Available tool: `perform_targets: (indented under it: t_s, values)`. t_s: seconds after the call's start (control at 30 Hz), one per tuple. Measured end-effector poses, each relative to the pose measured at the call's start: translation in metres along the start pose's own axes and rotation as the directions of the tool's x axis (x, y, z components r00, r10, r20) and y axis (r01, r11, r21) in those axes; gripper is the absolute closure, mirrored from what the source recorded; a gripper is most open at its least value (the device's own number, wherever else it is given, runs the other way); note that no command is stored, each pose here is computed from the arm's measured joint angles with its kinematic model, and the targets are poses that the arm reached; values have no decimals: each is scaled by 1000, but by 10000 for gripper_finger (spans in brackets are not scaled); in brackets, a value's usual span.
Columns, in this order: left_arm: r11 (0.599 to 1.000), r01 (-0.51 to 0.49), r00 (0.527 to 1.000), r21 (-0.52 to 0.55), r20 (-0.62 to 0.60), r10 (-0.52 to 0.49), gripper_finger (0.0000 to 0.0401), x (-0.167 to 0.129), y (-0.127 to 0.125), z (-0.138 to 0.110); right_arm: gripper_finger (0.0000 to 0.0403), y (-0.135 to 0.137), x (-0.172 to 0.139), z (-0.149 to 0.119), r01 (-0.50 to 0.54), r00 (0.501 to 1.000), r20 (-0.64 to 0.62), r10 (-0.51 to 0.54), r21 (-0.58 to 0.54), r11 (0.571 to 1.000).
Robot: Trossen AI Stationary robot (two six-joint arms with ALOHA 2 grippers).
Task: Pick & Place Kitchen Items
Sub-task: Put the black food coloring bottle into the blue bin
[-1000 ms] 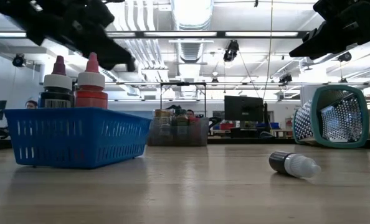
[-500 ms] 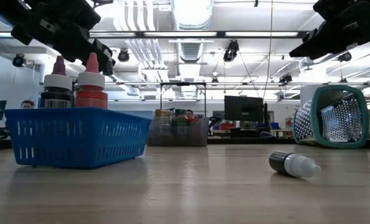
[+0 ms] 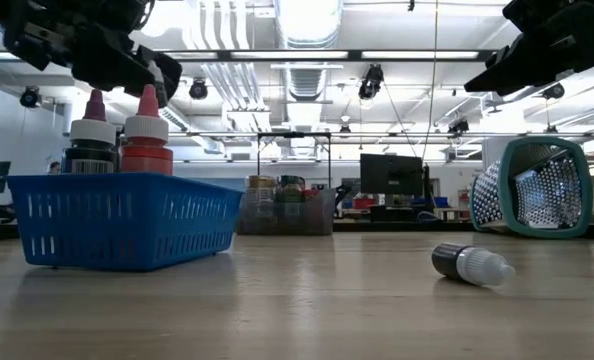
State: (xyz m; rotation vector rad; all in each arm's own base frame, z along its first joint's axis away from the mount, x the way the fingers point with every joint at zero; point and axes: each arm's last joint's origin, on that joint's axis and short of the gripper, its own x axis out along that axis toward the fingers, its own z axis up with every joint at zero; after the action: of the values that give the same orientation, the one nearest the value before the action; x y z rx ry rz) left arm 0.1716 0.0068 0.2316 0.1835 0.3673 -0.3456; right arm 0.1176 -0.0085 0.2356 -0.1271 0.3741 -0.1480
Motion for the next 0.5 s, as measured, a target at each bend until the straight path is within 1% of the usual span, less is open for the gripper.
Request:
perform_targets:
  t_s: [0.23, 0.5]
  values:
    - [998, 62, 998, 23, -2, -62, 314, 6, -8, 1, 394, 0, 0, 0, 0, 1000, 1, 0, 4, 1000]
    - [996, 92, 995, 16, -47, -92, 314, 26, -6, -6, 394, 0, 0, 0, 0, 1000, 0, 0, 4, 1000]
